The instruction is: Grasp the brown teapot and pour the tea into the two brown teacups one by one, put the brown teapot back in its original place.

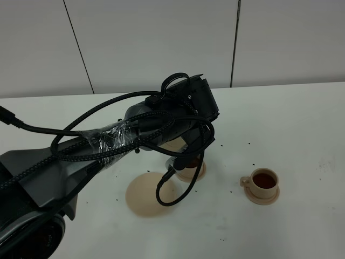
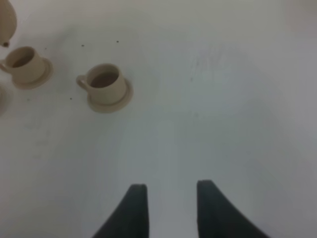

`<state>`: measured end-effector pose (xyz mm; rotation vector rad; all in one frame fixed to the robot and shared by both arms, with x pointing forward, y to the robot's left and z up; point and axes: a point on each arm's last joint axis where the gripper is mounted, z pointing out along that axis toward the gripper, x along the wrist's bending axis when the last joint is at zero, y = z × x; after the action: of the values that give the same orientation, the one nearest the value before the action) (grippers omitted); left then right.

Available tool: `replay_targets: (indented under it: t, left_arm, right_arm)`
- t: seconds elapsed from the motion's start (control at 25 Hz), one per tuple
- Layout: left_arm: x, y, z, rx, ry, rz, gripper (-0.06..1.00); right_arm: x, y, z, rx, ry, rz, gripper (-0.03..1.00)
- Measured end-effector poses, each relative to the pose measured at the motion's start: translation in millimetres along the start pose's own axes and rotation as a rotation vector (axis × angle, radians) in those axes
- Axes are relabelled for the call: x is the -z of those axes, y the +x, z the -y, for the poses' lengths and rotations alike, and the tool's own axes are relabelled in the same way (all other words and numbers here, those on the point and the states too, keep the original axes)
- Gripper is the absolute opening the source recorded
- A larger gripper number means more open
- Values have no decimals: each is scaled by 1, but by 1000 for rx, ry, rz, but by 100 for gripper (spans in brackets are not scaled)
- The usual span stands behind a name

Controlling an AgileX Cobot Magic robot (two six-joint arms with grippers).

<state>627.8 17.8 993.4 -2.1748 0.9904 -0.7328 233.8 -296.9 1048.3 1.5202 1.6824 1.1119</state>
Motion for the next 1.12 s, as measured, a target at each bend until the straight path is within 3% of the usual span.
replay_targets:
  t: [0.48, 0.84, 1.12]
  left_arm:
    - [0, -1, -2, 47, -17, 15, 17]
    - [1, -11, -3, 109, -27, 120, 17]
    - [1, -13, -3, 204, -20, 143, 17]
  right_arm:
    - [0, 0, 0, 0, 0, 0, 24]
    - [0, 0, 0, 0, 0, 0, 24]
    - [0, 0, 0, 0, 0, 0, 24]
